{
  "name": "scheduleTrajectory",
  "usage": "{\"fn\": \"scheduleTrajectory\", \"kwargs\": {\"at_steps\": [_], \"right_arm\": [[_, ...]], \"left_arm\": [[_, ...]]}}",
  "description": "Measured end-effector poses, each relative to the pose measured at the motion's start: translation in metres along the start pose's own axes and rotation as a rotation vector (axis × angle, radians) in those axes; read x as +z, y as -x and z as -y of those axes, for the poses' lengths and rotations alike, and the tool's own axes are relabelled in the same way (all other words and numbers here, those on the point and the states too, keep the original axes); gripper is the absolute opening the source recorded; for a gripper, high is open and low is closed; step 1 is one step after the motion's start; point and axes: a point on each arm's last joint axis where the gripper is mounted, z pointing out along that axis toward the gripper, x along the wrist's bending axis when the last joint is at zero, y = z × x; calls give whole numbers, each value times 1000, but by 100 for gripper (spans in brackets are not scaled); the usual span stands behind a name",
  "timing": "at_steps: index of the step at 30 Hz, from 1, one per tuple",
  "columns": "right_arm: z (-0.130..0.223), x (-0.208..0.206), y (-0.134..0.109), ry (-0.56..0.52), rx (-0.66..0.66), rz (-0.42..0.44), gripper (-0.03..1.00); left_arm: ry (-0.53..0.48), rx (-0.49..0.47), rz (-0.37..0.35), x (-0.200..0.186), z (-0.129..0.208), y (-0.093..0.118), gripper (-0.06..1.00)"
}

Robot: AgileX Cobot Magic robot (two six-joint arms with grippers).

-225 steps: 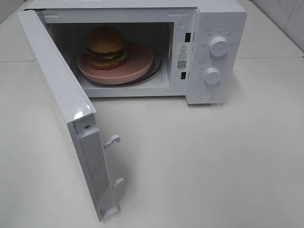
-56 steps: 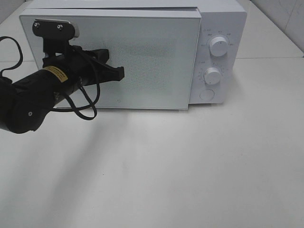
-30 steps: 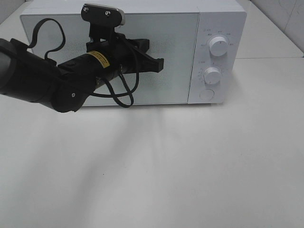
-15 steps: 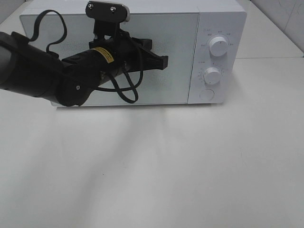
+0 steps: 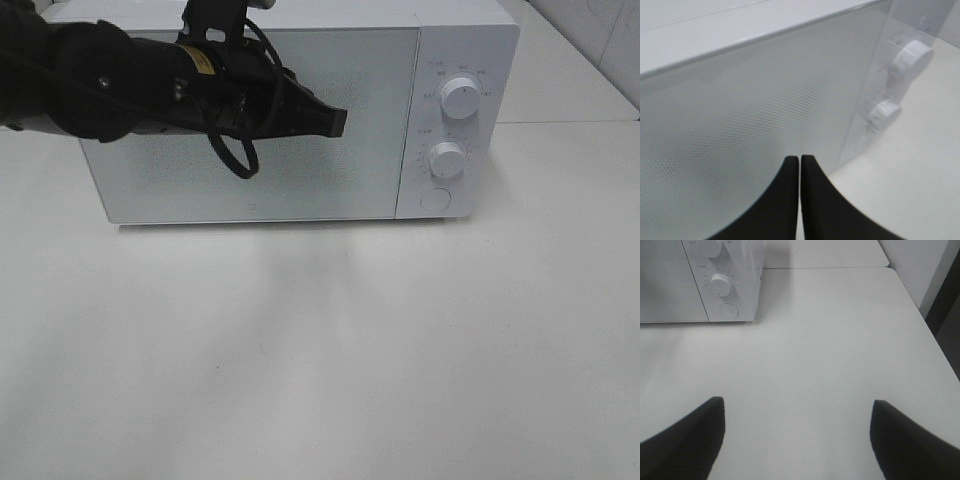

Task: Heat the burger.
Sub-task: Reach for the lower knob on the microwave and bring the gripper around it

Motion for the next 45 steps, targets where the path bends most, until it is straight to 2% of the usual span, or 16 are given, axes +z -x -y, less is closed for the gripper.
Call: {"fn": "scheduleTrajectory", "kwargs": {"at_steps": [8, 10, 12, 17, 18, 19, 20, 21, 22, 23, 24, 25, 26, 27, 37, 45], "right_arm": [[0, 0, 0, 0, 0, 0, 76], [0, 0, 0, 0, 0, 0, 76], [0, 0, 0, 0, 0, 0, 76], [0, 0, 0, 0, 0, 0, 76], [0, 0, 0, 0, 0, 0, 76], [0, 0, 0, 0, 0, 0, 76], [0, 0, 0, 0, 0, 0, 76], [0, 0, 0, 0, 0, 0, 76], [0, 0, 0, 0, 0, 0, 76], [0, 0, 0, 0, 0, 0, 76], [0, 0, 0, 0, 0, 0, 76], [0, 0, 0, 0, 0, 0, 76], [0, 0, 0, 0, 0, 0, 76], [0, 0, 0, 0, 0, 0, 76], [0, 0, 0, 0, 0, 0, 76], [0, 0, 0, -1, 0, 0, 76]], "left_arm": [[-169, 23, 90, -36, -8, 17, 0], [-271, 42, 134, -58, -9, 24, 0], [-293, 43, 143, -64, -10, 25, 1], [-359, 8, 162, -95, -17, 25, 11], [-367, 2, 164, -100, -18, 25, 16], [-385, -11, 167, -110, -20, 25, 28], [-385, -11, 167, -110, -20, 25, 28], [-386, -19, 166, -114, -21, 24, 35], [-393, -40, 161, -121, -23, 24, 54], [-393, -40, 161, -121, -23, 24, 54], [-399, -46, 155, -123, -23, 23, 66], [-417, -36, 145, -127, -22, 22, 86], [-417, -36, 145, -127, -22, 22, 86], [-438, -19, 135, -130, -21, 21, 95], [-439, -23, 104, -147, -25, 10, 99], [-513, -143, -35, -161, -18, -40, 99]]}}
